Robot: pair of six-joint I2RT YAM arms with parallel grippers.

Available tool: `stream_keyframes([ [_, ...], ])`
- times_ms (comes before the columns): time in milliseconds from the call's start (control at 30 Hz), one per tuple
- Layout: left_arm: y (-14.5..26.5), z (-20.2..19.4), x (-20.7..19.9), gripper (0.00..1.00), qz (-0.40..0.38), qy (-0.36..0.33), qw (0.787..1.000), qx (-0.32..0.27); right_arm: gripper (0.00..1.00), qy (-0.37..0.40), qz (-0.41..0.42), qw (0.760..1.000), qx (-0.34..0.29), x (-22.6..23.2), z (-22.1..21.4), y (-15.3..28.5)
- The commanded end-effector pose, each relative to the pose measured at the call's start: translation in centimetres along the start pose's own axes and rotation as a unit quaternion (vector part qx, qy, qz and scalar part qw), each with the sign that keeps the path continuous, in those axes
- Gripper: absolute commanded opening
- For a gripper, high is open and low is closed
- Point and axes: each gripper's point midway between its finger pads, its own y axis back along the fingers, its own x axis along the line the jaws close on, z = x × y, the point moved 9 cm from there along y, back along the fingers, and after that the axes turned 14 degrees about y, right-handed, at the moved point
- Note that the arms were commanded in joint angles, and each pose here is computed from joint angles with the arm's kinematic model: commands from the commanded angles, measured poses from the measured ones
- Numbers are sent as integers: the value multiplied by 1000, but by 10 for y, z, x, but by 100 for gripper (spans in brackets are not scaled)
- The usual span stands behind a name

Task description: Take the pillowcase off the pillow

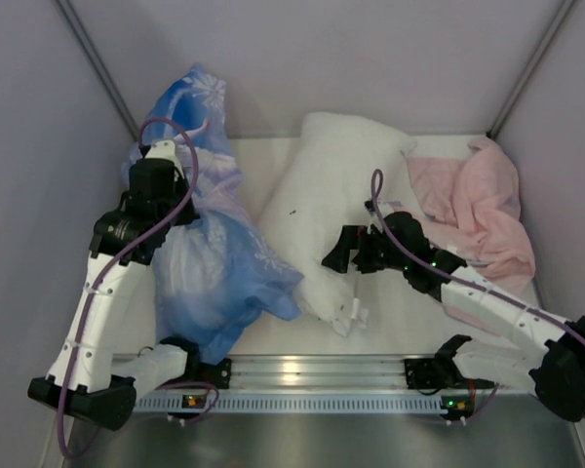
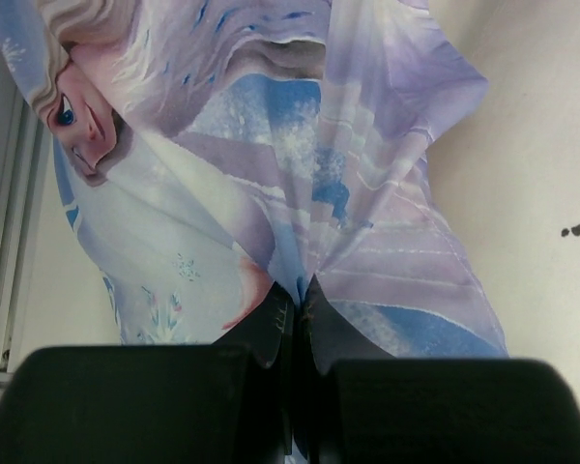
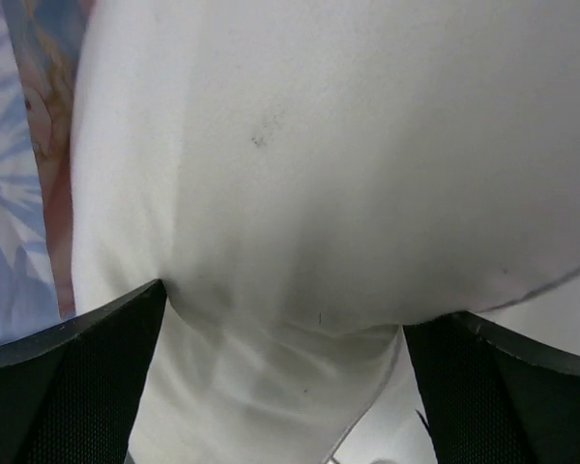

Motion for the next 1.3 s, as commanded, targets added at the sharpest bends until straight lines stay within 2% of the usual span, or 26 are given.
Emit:
stream_keyframes([
  [0,15,20,-10,0,-54,8,997,-61,100,45,-133,984,-112,-12,48,35],
  [200,4,14,-9,0,-42,2,998,-47,99,21,-205,969,-136,-47,73,65],
  [267,2,13,-10,0,-41,1,998,-44,99,16,-182,974,-133,-50,77,68],
  [367,2,14,-10,0,-44,-3,998,-45,99,8,-197,972,-125,-64,81,66],
  [433,2,13,-10,0,-45,-2,998,-44,99,-17,-218,965,-145,-83,86,65],
  [600,4,11,-12,0,-63,-2,997,-37,99,-68,-183,958,-208,-131,115,57],
  [633,6,11,-12,0,-65,-2,997,-39,99,-61,-178,953,-238,-137,128,56],
  [733,9,9,-13,0,-78,1,996,-34,99,-73,-156,952,-251,-157,154,42],
  [800,11,9,-14,0,-90,1,996,-31,100,-80,-117,961,-238,-168,163,23],
  [867,12,9,-15,0,-94,1,995,-31,99,-68,-76,955,-278,-167,185,18],
  [933,11,9,-16,0,-98,-1,995,-28,99,-73,-45,954,-286,-171,189,6],
  [1067,8,10,-19,0,-105,-7,994,-22,99,-69,-17,960,-270,-176,195,-18],
  [1267,-1,8,-24,0,-117,-7,993,-5,99,-59,-12,978,-199,-181,184,-74],
])
